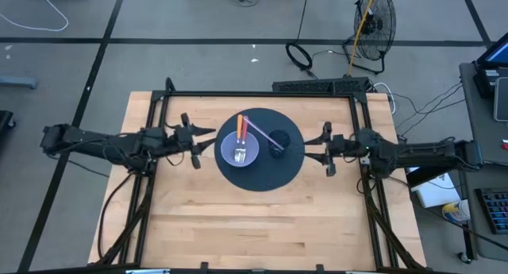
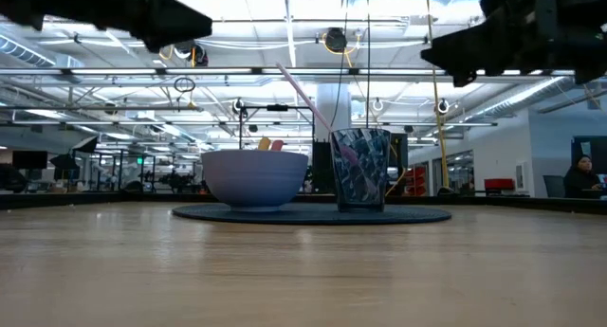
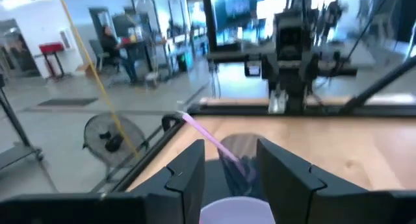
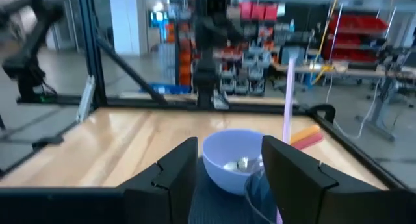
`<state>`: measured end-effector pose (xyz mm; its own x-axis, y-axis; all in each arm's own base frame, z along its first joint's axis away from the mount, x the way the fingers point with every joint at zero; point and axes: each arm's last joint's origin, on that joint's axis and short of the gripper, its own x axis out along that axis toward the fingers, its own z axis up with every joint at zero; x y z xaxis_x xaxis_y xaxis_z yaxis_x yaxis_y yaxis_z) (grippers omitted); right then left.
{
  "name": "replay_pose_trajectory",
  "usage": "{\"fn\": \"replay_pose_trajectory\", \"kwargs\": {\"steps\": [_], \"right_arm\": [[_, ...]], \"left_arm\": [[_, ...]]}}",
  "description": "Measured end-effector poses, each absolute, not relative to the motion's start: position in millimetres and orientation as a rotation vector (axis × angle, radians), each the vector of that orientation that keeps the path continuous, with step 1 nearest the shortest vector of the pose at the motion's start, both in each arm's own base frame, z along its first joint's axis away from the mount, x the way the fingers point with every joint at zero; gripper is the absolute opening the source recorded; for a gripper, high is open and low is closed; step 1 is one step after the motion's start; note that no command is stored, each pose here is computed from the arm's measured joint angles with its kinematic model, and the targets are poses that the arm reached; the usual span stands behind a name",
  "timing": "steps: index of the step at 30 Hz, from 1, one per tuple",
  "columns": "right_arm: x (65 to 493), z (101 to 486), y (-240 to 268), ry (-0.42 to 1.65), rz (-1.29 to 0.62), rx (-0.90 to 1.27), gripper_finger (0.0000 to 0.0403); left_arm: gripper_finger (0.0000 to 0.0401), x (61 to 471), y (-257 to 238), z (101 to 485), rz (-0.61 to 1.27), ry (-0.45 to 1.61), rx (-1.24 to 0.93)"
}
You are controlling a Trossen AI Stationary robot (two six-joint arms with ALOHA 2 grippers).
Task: Pick & Place Utensil
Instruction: Return to Home Position
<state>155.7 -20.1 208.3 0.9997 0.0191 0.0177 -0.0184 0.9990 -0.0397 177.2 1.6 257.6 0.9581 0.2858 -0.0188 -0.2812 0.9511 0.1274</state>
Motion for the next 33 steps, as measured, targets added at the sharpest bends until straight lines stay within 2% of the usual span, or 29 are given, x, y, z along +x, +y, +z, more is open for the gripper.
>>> {"fn": "replay_pose_trajectory", "kwargs": {"steps": [10, 28, 33], "right_arm": [[133, 195, -17, -0.096, 0.019, 0.009, 0.0169], [133, 185, -16, -0.014, 0.022, 0.026, 0.0169], [128, 179, -16, -0.081, 0.023, 0.021, 0.0169]], "left_arm": [[0.0145, 150, 8, 209, 0.291, -0.089, 0.047], [0.0145, 147, 10, 200, 0.312, -0.053, 0.059], [0.0145, 137, 10, 186, 0.327, -0.087, 0.028]]}}
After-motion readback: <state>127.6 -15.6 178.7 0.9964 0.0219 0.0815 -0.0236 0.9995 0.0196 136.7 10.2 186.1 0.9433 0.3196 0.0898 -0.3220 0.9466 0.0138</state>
